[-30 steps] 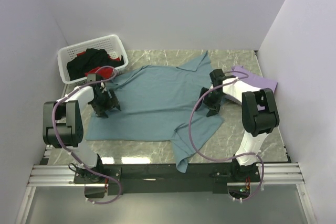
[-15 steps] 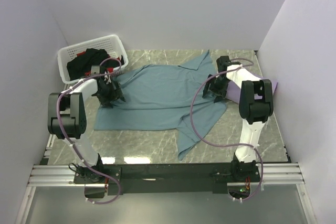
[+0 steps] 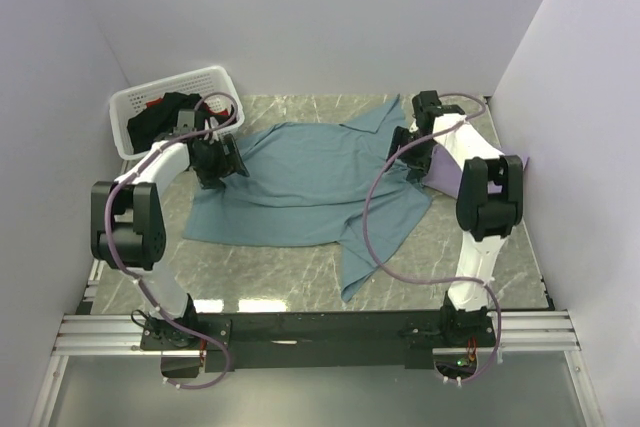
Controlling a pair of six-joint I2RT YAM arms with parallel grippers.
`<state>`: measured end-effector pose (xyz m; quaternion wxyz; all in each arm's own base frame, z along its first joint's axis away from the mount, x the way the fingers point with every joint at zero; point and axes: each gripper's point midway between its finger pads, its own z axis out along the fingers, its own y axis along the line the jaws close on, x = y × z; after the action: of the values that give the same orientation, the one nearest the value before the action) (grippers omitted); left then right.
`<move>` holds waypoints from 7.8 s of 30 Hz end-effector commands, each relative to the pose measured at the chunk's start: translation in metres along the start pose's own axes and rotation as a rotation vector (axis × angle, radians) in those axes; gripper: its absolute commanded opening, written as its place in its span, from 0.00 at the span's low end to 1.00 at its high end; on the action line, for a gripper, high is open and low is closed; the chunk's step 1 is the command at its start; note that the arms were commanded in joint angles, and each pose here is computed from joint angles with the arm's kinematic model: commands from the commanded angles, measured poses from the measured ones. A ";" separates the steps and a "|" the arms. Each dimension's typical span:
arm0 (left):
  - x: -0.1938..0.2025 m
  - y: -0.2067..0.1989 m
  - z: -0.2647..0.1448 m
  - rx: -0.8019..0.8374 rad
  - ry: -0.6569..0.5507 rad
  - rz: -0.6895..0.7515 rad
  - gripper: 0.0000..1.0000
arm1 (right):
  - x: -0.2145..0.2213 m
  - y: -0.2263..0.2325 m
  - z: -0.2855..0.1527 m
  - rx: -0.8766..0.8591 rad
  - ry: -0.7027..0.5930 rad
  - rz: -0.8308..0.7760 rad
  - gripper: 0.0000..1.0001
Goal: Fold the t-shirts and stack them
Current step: Flatten the tshirt out
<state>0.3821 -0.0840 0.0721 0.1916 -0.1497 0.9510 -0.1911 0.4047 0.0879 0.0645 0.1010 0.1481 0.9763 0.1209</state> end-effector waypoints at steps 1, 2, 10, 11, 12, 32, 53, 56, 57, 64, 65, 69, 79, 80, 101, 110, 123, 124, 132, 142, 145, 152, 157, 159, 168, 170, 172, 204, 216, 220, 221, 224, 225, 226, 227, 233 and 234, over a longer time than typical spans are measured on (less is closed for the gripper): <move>-0.027 -0.021 -0.039 0.027 -0.110 0.026 0.82 | 0.014 0.031 -0.051 -0.058 -0.086 -0.081 0.72; -0.025 -0.019 -0.043 0.016 -0.116 0.026 0.82 | 0.036 0.031 -0.044 -0.046 -0.050 -0.099 0.71; 0.010 0.038 -0.064 -0.090 -0.131 -0.074 0.81 | 0.149 0.056 -0.035 -0.069 0.010 -0.185 0.69; 0.011 0.040 -0.069 -0.090 -0.143 -0.078 0.81 | 0.166 0.047 -0.027 -0.046 0.039 -0.181 0.67; 0.013 0.050 -0.072 -0.106 -0.145 -0.091 0.80 | 0.178 0.050 -0.024 -0.050 0.045 -0.184 0.67; 0.038 0.100 -0.092 -0.082 -0.196 -0.331 0.77 | 0.238 0.017 0.001 0.058 0.115 -0.236 0.45; 0.036 0.102 -0.100 -0.070 -0.222 -0.350 0.77 | 0.250 0.034 -0.014 0.082 0.161 -0.336 0.04; 0.040 0.101 -0.099 -0.062 -0.222 -0.361 0.78 | 0.247 0.023 -0.014 0.127 0.127 -0.322 0.15; 0.039 0.100 -0.100 -0.058 -0.230 -0.360 0.78 | 0.247 0.020 -0.014 0.131 0.120 -0.318 0.17; 0.045 0.102 -0.097 -0.058 -0.223 -0.371 0.78 | 0.247 0.004 -0.009 0.178 0.084 -0.294 0.33; 0.044 0.102 -0.097 -0.058 -0.223 -0.371 0.78 | 0.248 0.003 -0.006 0.180 0.088 -0.295 0.33; 0.043 0.102 -0.099 -0.067 -0.225 -0.370 0.78 | 0.252 -0.004 0.001 0.200 0.105 -0.300 0.37; 0.041 0.103 -0.101 -0.075 -0.234 -0.380 0.78 | 0.258 -0.003 0.011 0.169 0.131 -0.317 0.36; 0.042 0.104 -0.100 -0.077 -0.232 -0.381 0.78 | 0.258 -0.002 0.010 0.165 0.129 -0.323 0.33; 0.050 0.106 -0.105 -0.101 -0.232 -0.394 0.78 | 0.269 0.134 -0.050 -0.215 0.300 -0.608 0.00; 0.053 0.103 -0.105 -0.087 -0.217 -0.387 0.78 | 0.311 0.184 -0.026 -0.204 0.363 -0.753 0.27; 0.060 0.101 -0.097 -0.059 -0.202 -0.398 0.80 | 0.335 0.124 -0.042 -0.217 0.287 -0.689 0.63; 0.059 0.101 -0.097 -0.057 -0.203 -0.398 0.80 | 0.340 0.121 -0.040 -0.213 0.293 -0.698 0.61; 0.060 0.101 -0.098 -0.060 -0.209 -0.400 0.80 | 0.366 0.115 -0.019 -0.120 0.304 -0.731 0.55; 0.059 0.101 -0.096 -0.057 -0.207 -0.399 0.80 | 0.379 0.096 -0.003 -0.018 0.308 -0.717 0.48; 0.059 0.101 -0.096 -0.054 -0.203 -0.398 0.80 | 0.377 0.093 0.001 0.007 0.281 -0.706 0.45; 0.060 0.101 -0.094 -0.054 -0.197 -0.399 0.80 | 0.382 0.082 0.011 0.060 0.249 -0.710 0.44; 0.060 0.101 -0.095 -0.053 -0.198 -0.398 0.80 | 0.383 0.077 0.016 0.064 0.232 -0.687 0.44; 0.060 0.101 -0.095 -0.053 -0.201 -0.399 0.79 | 0.383 0.075 0.018 0.083 0.219 -0.695 0.46; 0.059 0.101 -0.096 -0.059 -0.202 -0.399 0.79 | 0.383 0.050 0.035 0.188 0.214 -0.667 0.40; 0.059 0.102 -0.097 -0.064 -0.207 -0.401 0.79 | 0.383 0.044 0.037 0.209 0.222 -0.657 0.30; 0.060 0.105 -0.096 -0.079 -0.207 -0.413 0.79 | 0.383 0.038 0.036 0.227 0.228 -0.655 0.16; 0.078 0.160 -0.080 -0.462 -0.337 -0.616 0.56 | 0.271 -0.027 -0.033 0.193 0.067 -0.351 0.00; 0.107 0.169 -0.064 -0.491 -0.298 -0.698 0.48 | 0.258 -0.033 -0.035 0.182 0.055 -0.365 0.00; 0.109 0.174 -0.063 -0.513 -0.300 -0.699 0.48 | 0.256 -0.033 -0.035 0.184 0.054 -0.376 0.00; 0.109 0.175 -0.062 -0.516 -0.302 -0.697 0.47 | 0.255 -0.034 -0.035 0.184 0.055 -0.379 0.00; 0.110 0.177 -0.060 -0.522 -0.297 -0.690 0.43 | 0.255 -0.034 -0.034 0.185 0.059 -0.380 0.00; 0.111 0.177 -0.059 -0.522 -0.294 -0.687 0.40 | 0.256 -0.034 -0.035 0.183 0.060 -0.383 0.00; 0.111 0.177 -0.058 -0.518 -0.293 -0.686 0.38 | 0.255 -0.034 -0.035 0.185 0.059 -0.382 0.00; 0.111 0.177 -0.057 -0.516 -0.291 -0.685 0.34 | 0.256 -0.034 -0.035 0.185 0.061 -0.380 0.00; 0.109 0.171 -0.049 -0.457 -0.286 -0.652 0.07 | 0.254 -0.033 -0.036 0.181 0.054 -0.371 0.00; 0.111 0.166 -0.046 -0.424 -0.271 -0.646 0.02 | 0.256 -0.034 -0.038 0.185 0.062 -0.371 0.00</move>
<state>0.2288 0.0467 0.0157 0.2139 -0.5180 0.8282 0.0049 0.1435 0.1289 0.0419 0.0644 -0.0322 0.9974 0.0084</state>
